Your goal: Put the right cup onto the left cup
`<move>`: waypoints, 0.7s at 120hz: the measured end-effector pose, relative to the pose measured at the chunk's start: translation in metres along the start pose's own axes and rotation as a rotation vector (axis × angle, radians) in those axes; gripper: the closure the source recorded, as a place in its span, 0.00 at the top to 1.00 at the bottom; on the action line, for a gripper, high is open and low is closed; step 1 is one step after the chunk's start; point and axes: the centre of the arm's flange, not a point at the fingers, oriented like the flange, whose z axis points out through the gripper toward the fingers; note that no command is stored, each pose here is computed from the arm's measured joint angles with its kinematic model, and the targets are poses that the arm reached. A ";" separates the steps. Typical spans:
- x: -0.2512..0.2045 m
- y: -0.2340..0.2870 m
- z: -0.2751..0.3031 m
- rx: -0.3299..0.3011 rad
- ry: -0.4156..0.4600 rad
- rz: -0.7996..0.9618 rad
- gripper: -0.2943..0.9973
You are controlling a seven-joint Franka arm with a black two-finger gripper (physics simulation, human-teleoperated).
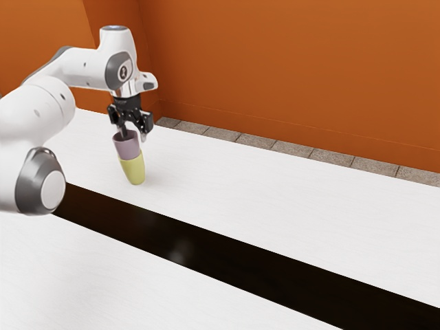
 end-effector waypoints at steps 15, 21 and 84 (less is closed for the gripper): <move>-0.005 0.001 -0.026 -0.001 0.022 0.005 0.68; -0.009 0.003 -0.037 -0.001 0.028 0.008 0.70; -0.162 0.076 -0.250 -0.085 0.077 0.128 0.77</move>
